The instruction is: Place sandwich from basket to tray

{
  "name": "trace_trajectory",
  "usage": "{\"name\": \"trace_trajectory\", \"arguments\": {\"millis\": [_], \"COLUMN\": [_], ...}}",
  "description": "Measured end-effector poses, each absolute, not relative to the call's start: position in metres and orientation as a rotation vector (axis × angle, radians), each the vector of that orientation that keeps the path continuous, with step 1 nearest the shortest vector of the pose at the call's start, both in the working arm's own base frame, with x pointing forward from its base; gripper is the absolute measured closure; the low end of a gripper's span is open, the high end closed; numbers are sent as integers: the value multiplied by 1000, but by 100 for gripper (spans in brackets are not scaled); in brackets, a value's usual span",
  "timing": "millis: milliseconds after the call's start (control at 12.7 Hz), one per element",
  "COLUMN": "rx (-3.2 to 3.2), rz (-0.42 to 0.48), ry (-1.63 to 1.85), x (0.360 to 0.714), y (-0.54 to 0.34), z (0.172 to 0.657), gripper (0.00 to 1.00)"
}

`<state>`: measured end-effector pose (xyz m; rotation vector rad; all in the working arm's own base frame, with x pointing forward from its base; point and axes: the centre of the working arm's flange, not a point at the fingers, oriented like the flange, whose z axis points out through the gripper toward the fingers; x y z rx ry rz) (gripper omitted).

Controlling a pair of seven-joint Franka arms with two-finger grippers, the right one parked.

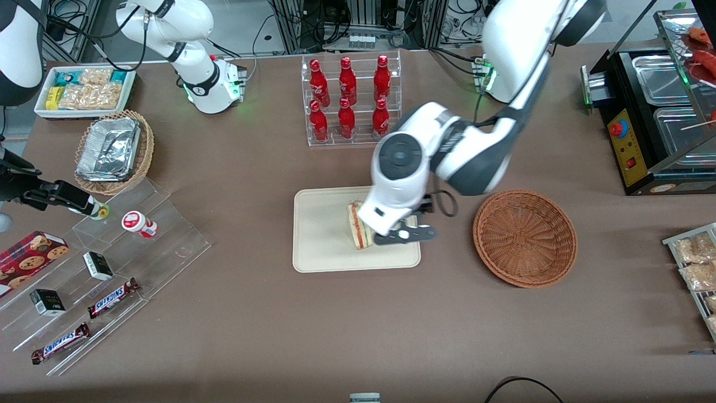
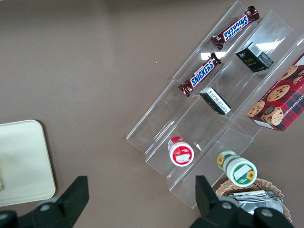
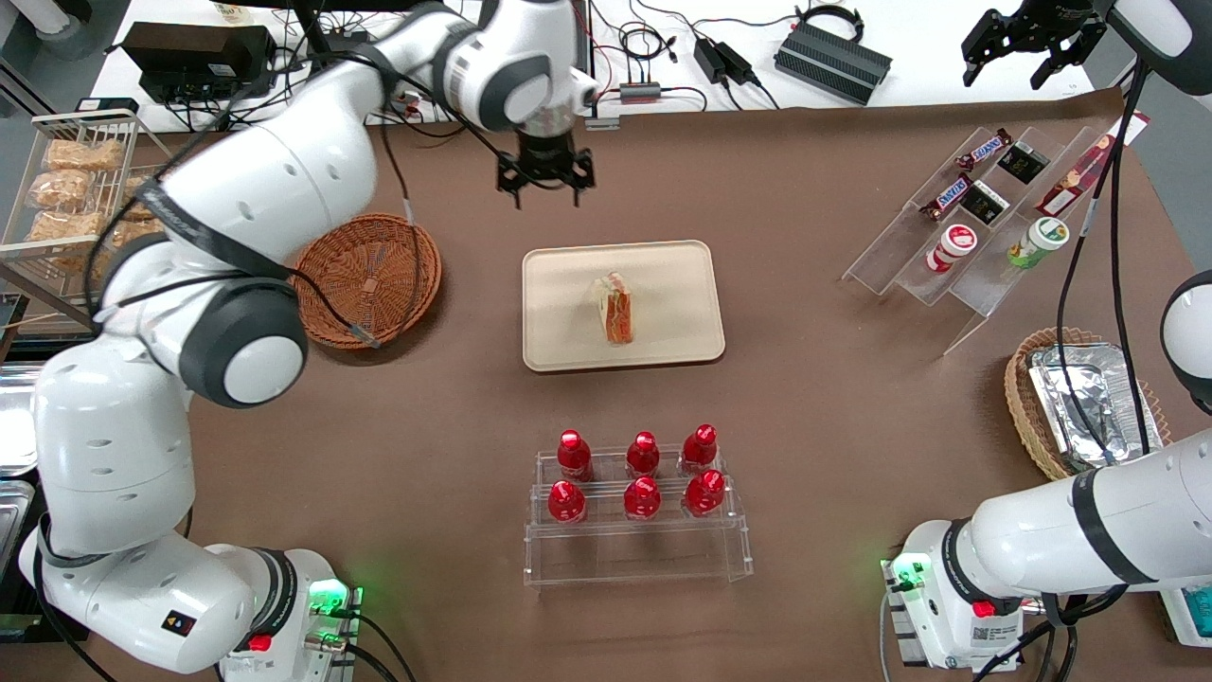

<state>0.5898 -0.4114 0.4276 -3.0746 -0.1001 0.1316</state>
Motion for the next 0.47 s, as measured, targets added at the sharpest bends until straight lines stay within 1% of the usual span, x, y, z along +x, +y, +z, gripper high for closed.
{"name": "trace_trajectory", "arguments": {"millis": [236, 471], "rx": [-3072, -3081], "rz": [177, 208], "ry": [1, 73], "x": [604, 609], "y": [-347, -287], "z": [445, 459], "gripper": [0, 0]}}
